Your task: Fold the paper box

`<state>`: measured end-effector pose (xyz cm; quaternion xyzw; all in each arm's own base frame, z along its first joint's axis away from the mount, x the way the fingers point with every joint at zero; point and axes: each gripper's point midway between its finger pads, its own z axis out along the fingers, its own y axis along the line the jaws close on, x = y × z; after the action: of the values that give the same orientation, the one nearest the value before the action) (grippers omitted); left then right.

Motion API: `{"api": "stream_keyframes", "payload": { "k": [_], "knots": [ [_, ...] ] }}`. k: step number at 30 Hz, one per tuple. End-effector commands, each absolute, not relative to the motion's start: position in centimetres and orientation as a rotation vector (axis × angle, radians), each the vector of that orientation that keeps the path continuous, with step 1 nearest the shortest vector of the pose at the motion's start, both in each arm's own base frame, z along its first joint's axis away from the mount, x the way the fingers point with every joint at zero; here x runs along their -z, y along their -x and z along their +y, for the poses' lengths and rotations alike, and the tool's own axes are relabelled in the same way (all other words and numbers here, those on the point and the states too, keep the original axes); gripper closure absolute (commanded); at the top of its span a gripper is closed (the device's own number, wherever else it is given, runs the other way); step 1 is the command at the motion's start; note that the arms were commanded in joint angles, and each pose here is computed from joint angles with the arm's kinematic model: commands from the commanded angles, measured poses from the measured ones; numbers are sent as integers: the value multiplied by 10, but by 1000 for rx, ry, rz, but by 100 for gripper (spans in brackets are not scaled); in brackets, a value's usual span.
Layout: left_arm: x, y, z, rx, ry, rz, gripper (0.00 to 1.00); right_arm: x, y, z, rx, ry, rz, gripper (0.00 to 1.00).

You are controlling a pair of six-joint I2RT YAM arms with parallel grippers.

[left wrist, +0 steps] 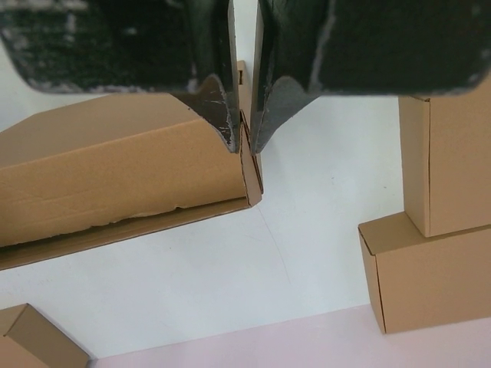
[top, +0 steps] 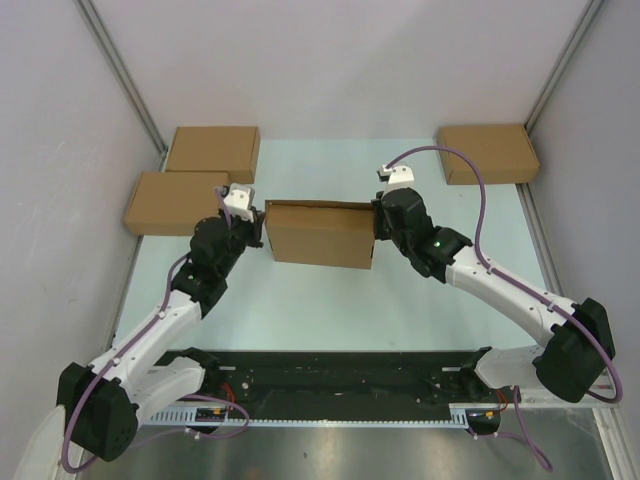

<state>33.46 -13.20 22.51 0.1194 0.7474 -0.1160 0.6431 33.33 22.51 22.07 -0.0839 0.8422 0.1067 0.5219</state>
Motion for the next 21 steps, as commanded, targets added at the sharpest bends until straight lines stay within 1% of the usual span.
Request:
{"api": "stream_keyframes", "payload": {
  "k": [1, 5, 13, 19, 21],
  "knots": [
    [-240, -340, -139, 334, -259, 1653, 87, -199, -319, 233, -285, 274, 2086, 100],
    [-242, -342, -146, 372, -269, 1648, 87, -200, -319, 234, -286, 274, 2083, 100],
    [-239, -350, -148, 368, -267, 1655, 87, -197, -317, 236, -287, 284, 2090, 100],
    [-240, -356, -148, 363, -263, 1650, 92, -195, -315, 238, -286, 288, 2098, 100],
    [-241, -357, -148, 362, -267, 1645, 99, -194, -315, 238, -281, 291, 2099, 100]
  ]
}}
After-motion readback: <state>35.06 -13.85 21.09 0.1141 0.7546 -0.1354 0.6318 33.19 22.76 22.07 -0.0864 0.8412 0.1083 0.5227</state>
